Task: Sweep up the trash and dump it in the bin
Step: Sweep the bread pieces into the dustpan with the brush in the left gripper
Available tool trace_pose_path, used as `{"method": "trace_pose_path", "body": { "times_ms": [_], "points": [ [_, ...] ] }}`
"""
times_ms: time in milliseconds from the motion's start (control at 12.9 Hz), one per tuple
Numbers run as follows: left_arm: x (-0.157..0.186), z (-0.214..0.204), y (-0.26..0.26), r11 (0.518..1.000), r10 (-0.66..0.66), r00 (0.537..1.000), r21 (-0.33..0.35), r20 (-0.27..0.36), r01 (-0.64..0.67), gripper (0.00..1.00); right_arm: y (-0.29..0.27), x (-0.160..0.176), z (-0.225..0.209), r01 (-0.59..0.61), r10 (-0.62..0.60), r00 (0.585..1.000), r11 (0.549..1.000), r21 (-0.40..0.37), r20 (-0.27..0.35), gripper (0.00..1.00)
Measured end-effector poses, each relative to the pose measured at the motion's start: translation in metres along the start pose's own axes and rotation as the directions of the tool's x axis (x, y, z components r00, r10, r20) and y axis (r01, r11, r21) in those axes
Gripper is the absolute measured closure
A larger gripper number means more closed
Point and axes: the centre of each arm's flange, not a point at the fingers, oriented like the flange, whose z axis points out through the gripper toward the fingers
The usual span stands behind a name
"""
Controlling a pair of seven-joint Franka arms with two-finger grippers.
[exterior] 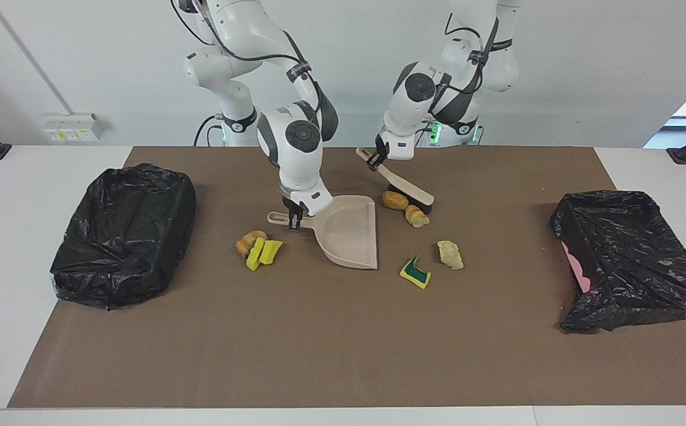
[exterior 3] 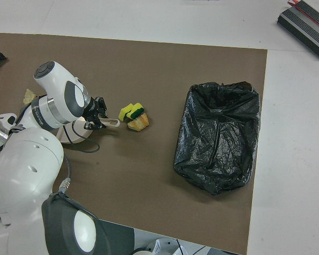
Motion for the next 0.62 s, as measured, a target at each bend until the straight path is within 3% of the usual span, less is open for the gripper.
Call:
{"method": "trace_pose_path", "body": {
  "times_ms": [310, 620],
  "points": [
    [0.024, -0.007, 0.012, 0.997, 0.069, 0.998, -0.030, -0.005, -0.069, 0.74, -0.001, 0.000, 0.000, -0.008, 0.008, 1.000, 1.000, 0.002, 0.002, 0.67],
    [0.026, -0.005, 0.009, 0.978, 0.208, 0.978, 0.005, 0.009, -0.208, 0.74, -0.007, -0.002, -0.006, -0.041, 0.040, 0.999, 0.999, 0.032, 0.030, 0.67]
  ]
}}
